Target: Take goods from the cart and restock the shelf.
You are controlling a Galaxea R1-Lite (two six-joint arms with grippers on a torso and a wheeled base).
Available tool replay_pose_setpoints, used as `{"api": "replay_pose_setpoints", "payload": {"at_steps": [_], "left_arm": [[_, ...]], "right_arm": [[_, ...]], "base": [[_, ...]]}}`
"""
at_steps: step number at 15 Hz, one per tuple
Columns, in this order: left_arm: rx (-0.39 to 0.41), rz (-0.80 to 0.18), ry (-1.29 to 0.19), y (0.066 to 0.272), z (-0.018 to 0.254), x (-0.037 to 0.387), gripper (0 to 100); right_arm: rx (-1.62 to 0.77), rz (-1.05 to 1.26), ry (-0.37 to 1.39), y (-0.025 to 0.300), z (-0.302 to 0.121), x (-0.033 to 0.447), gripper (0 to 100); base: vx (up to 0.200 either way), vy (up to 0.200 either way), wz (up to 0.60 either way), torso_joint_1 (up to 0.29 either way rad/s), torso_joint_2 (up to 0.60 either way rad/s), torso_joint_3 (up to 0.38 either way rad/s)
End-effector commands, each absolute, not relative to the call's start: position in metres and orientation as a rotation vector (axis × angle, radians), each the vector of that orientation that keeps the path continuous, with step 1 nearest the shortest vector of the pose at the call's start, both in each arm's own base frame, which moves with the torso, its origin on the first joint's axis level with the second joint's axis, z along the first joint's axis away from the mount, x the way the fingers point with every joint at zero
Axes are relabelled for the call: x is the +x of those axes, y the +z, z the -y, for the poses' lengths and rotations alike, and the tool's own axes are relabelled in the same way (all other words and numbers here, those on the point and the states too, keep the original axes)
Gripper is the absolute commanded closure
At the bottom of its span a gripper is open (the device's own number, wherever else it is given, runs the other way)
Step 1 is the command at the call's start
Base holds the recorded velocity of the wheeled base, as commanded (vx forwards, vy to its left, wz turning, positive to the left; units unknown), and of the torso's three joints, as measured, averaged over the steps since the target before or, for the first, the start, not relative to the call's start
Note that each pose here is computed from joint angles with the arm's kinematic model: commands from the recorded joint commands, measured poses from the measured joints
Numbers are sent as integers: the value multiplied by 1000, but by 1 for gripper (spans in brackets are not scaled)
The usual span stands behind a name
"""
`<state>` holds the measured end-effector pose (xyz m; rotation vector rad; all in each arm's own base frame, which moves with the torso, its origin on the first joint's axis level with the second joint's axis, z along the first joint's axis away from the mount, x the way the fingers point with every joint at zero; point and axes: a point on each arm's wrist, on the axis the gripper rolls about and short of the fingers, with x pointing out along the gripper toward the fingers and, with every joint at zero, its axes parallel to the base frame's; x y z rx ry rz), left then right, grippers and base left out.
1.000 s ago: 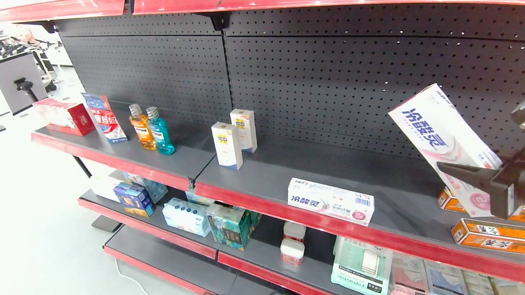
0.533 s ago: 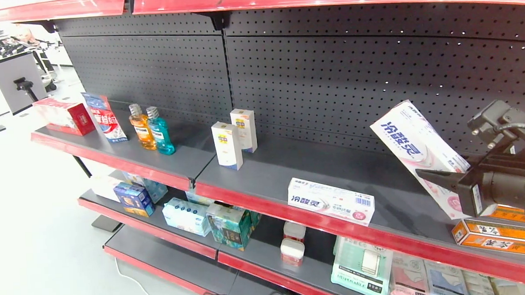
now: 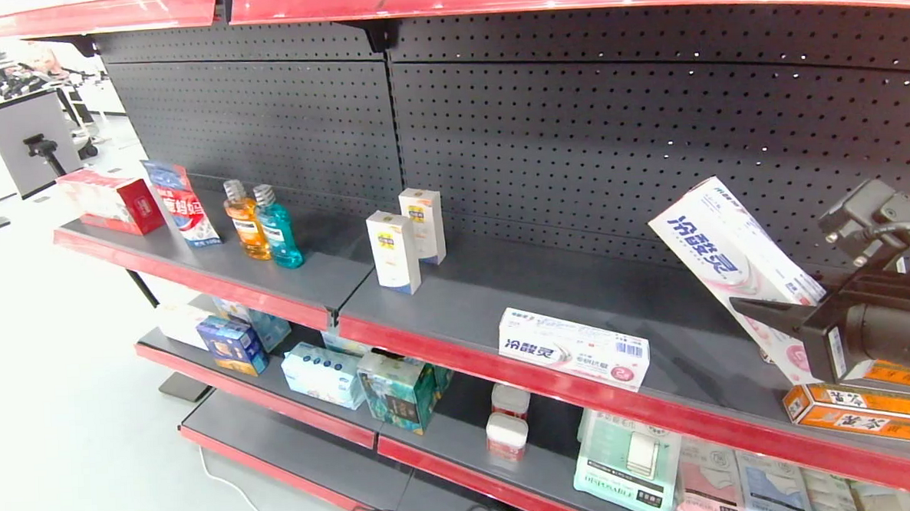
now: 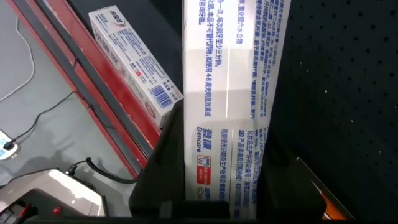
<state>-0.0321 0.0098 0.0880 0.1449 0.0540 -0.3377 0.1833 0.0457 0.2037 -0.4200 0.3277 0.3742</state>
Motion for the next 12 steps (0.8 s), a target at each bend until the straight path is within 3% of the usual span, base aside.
{"api": "replay_pose_setpoints", "payload": {"at_steps": [1,2,5,12], "left_arm": [[142,-57,-336,87,-10,-32,0],[141,-58,-334,87,-10,-32,0],[131,-57,-339,88,-10,-32,0],[130,-59,-336,87,-10,-32,0]], "right_arm": [[-424,-333,364,201,-45,180,100],[-425,-339,362,200,-45,179,100],[-427,-344,355,198,-44,176,100],[-439,-403,374,186,-47,190,100]], "base": [[0,0,0,0,0,0],[0,0,0,0,0,0],[200,0,0,-1,-4,5],[0,0,0,0,0,0]]}}
